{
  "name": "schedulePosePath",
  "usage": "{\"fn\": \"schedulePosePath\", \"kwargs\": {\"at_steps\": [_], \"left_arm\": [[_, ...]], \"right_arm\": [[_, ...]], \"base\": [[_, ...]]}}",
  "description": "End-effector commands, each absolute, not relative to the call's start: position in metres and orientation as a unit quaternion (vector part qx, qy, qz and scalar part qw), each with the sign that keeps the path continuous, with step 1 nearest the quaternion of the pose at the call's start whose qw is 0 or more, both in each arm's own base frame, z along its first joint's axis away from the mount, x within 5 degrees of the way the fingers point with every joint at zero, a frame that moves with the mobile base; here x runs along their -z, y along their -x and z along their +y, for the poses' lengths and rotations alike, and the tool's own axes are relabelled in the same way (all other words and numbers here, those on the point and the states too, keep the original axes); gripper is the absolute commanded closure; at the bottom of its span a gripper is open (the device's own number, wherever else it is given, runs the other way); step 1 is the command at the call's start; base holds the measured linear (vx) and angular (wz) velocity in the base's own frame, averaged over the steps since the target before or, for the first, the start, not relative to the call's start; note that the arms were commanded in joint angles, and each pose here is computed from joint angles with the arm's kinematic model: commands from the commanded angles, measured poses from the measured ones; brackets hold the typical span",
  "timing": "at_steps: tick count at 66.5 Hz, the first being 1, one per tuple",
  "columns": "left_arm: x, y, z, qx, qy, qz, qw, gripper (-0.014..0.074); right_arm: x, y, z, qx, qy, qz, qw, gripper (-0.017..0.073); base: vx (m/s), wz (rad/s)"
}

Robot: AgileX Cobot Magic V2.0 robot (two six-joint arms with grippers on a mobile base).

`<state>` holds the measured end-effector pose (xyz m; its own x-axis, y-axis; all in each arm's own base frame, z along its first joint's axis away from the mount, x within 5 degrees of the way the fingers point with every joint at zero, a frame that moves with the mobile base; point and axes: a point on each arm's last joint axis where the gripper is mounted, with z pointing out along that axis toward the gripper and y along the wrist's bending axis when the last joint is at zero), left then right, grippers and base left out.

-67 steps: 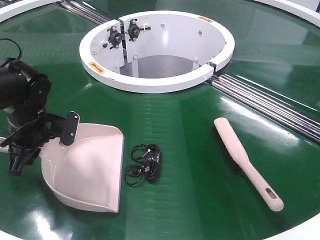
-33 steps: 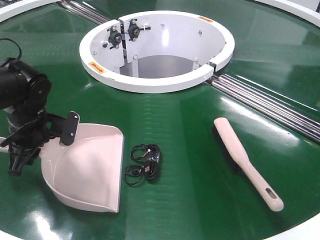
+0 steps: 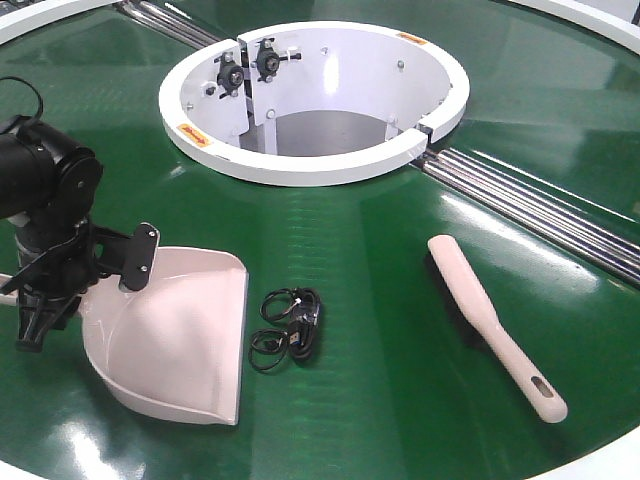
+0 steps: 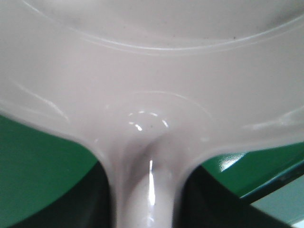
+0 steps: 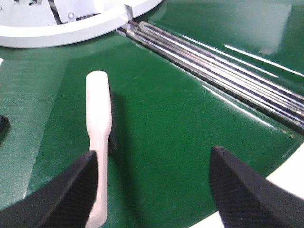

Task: Clean and inspect green conveyor with broom and dustpan
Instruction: 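Lower the right gripper onto the pink brush handle and grasp it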

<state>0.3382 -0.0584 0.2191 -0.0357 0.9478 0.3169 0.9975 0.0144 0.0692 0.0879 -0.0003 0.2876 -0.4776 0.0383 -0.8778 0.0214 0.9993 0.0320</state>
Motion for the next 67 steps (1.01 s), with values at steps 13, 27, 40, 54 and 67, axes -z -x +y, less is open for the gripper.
{"fn": "schedulePosePath", "kwargs": {"at_steps": [13,27,40,54,67], "left_arm": [[-0.240,-0.336,-0.058,0.155,0.684,-0.709,0.075,0.0600],[-0.240,-0.336,-0.058,0.155,0.684,-0.709,0.075,0.0600],[-0.240,-0.336,-0.058,0.155,0.684,-0.709,0.075,0.0600],[-0.240,-0.336,-0.058,0.155,0.684,-0.709,0.075,0.0600],[-0.240,-0.336,-0.058,0.155,0.684,-0.709,0.075,0.0600]], "right_arm": [[-0.309,-0.128,-0.001,0.003,-0.006,0.894,0.447,0.0037],[-0.315,-0.171,0.007,-0.034,0.011,0.934,0.354,0.0037],[-0.318,-0.206,0.011,-0.057,0.014,0.951,0.305,0.0043],[-0.317,-0.235,0.031,-0.047,0.069,0.962,0.262,0.0043],[-0.306,-0.260,0.058,-0.038,0.081,0.970,0.227,0.0043]], "base": [[0.00,0.00],[0.00,0.00],[0.00,0.00],[0.00,0.00],[0.00,0.00]]}}
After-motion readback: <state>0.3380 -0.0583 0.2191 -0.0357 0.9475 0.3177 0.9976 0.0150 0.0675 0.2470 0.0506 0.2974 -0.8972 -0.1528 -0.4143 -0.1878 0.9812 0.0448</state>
